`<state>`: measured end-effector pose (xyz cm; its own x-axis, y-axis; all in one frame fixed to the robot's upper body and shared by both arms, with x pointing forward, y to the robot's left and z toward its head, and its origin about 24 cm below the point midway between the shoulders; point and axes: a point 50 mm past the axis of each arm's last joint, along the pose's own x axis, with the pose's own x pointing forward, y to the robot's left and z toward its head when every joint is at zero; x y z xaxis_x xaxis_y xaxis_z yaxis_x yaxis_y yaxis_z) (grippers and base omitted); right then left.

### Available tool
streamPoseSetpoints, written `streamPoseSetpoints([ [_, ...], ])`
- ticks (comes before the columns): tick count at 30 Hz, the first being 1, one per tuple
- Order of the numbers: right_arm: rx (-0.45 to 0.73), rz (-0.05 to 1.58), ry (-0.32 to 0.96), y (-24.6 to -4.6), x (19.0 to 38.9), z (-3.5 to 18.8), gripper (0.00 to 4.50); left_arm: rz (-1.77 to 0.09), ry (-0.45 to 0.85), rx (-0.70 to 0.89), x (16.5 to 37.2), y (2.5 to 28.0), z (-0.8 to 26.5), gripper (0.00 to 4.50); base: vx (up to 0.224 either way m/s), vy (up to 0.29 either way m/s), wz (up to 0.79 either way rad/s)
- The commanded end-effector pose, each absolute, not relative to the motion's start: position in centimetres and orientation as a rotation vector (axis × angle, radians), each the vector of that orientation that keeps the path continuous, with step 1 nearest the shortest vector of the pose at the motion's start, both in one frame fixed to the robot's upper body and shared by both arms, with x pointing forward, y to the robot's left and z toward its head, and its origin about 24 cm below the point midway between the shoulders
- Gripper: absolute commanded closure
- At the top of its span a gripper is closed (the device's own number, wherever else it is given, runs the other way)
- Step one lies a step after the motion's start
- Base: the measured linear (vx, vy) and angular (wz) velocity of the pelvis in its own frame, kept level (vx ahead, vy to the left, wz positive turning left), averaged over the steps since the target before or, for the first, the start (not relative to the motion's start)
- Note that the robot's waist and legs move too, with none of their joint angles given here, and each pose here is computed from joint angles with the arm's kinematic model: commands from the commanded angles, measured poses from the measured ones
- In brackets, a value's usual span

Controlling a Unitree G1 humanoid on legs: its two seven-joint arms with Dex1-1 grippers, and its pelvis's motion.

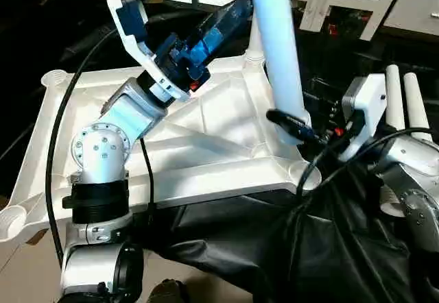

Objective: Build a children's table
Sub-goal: Insert table leg to table base

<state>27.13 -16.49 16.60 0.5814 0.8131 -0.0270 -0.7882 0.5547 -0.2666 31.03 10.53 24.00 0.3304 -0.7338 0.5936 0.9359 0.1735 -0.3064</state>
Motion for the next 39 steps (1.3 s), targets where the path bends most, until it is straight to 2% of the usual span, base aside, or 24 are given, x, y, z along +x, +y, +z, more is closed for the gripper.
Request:
streamPoseSetpoints([
  [1, -0.317, 1.005, -0.064, -15.8, 26.6, 16.1, 2.58, -1.182, -0.378, -0.627, 31.2, 10.4, 24.6, 0.09, 0.000, 0.000, 0.00],
  [6, -0.330, 0.933, -0.044, -16.5, 27.1, 15.8, 2.59, -1.228, -0.397, -0.630, 30.8, 10.6, 24.7, 0.00, 0.000, 0.000, 0.00],
  [9, -0.344, 0.927, -0.043, -16.6, 27.2, 15.8, 2.59, -1.227, -0.372, -0.597, 30.8, 10.5, 24.2, 0.33, 0.000, 0.000, 0.00],
  [11, -0.348, 0.923, -0.046, -16.6, 27.2, 15.8, 2.59, -1.211, -0.367, -0.594, 31.0, 10.5, 24.0, 0.33, 0.000, 0.000, 0.00],
  [13, -0.365, 0.919, -0.049, -16.7, 27.3, 15.9, 2.59, -1.202, -0.368, -0.594, 31.1, 10.7, 23.9, 0.70, 0.000, 0.000, 0.00],
  [16, -0.384, 0.920, -0.052, -16.6, 27.3, 15.9, 2.59, -1.199, -0.367, -0.588, 31.2, 10.8, 23.8, 0.77, 0.000, 0.000, 0.00],
  [24, -0.418, 0.918, -0.057, -16.7, 27.4, 15.8, 2.59, -1.219, -0.357, -0.561, 31.0, 10.9, 23.4, 1.61, 0.000, 0.000, 0.00],
  [29, -0.430, 0.918, -0.060, -16.6, 27.5, 15.7, 2.59, -1.218, -0.359, -0.561, 31.0, 10.9, 23.5, 1.94, 0.000, 0.000, 0.00],
  [30, -0.431, 0.918, -0.061, -16.6, 27.5, 15.7, 2.59, -1.218, -0.359, -0.561, 31.0, 11.0, 23.5, 2.13, 0.000, 0.000, 0.00],
  [32, -0.433, 0.918, -0.061, -16.6, 27.6, 15.7, 2.59, -1.215, -0.362, -0.564, 31.0, 11.0, 23.5, 2.18, 0.000, 0.000, 0.00],
  [35, -0.442, 0.912, -0.063, -16.6, 27.6, 15.7, 2.59, -1.217, -0.365, -0.563, 31.0, 11.0, 23.5, 2.55, 0.000, 0.000, 0.00],
  [39, -0.448, 0.906, -0.065, -16.7, 27.7, 15.7, 2.59, -1.212, -0.368, -0.555, 31.1, 11.0, 23.6, 2.77, 0.000, 0.000, 0.00],
])
